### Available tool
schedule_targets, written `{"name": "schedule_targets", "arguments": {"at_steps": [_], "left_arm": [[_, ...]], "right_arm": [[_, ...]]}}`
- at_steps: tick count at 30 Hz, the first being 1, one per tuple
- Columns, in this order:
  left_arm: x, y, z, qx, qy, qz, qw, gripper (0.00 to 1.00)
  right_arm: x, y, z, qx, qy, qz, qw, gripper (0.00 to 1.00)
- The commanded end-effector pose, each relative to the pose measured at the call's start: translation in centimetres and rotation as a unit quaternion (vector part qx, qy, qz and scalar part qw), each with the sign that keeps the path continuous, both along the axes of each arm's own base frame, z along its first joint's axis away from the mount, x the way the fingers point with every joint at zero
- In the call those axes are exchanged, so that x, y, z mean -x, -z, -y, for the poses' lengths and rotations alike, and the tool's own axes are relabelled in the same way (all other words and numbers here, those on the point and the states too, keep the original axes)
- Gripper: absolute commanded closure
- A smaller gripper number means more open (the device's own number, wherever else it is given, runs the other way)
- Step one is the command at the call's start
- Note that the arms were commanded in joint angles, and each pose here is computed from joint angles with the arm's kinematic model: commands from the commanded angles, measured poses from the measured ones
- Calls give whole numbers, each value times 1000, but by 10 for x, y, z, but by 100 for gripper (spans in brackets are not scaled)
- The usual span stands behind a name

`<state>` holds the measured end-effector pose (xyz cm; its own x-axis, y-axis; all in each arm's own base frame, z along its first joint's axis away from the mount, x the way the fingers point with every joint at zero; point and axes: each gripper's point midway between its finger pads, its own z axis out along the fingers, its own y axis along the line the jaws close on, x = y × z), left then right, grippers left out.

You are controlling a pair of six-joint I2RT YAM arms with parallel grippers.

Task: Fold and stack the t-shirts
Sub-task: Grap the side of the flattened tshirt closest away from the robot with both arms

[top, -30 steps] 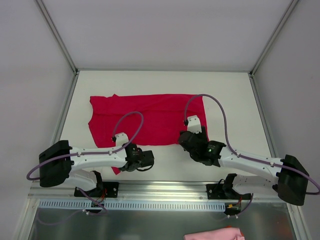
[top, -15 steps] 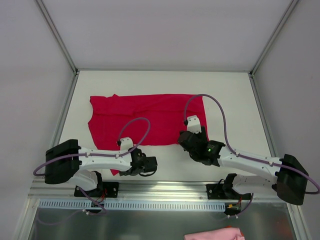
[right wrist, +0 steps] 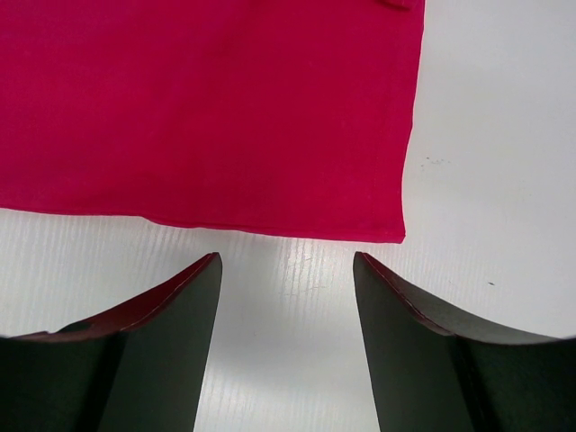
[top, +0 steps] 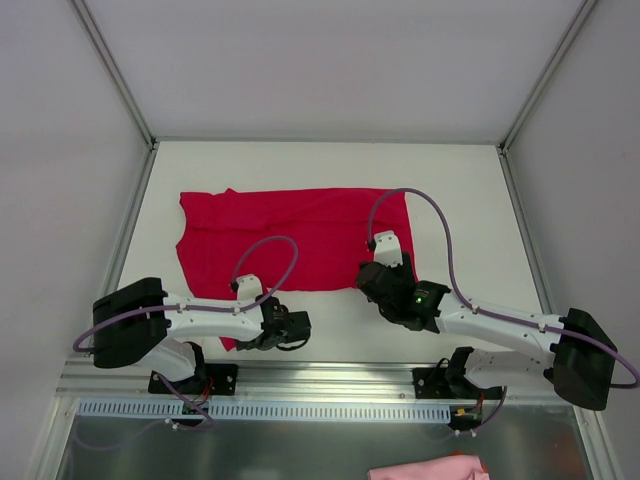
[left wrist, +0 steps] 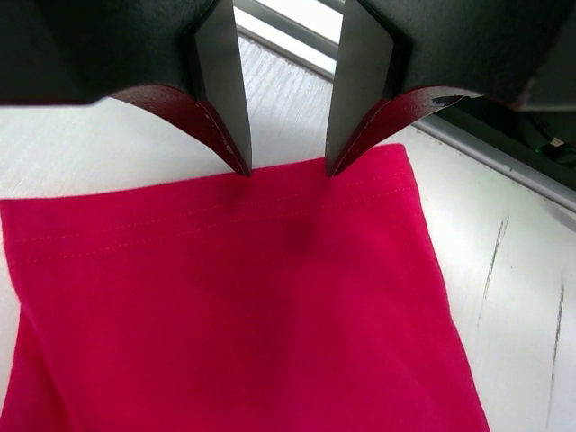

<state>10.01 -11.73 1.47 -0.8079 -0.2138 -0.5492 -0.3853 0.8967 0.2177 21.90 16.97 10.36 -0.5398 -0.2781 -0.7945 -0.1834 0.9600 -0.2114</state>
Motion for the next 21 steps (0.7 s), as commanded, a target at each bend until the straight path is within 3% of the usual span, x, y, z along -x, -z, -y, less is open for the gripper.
{"name": "schedule_targets", "arguments": {"at_steps": [1,11,14,19,21], "left_arm": [[4,15,-4,4,-8,-14,1000,60],[4,31,-5,-1,-7,-31,1000,62],[4,32,-2,1,2,-35,999,71],[6,38,1,5,10,-45,999,100],[6,40,2,2,14,-49,999,100]], "right_arm": [[-6,-19,-4,-24,7,23,999,35],[-7,-18,-4,-23,7,24,999,35],[-7,-18,-4,-22,8,26,999,35],[-7,-19,-3,-23,9,27,999,35],[-7,-19,-2,-23,10,28,999,35]]}}
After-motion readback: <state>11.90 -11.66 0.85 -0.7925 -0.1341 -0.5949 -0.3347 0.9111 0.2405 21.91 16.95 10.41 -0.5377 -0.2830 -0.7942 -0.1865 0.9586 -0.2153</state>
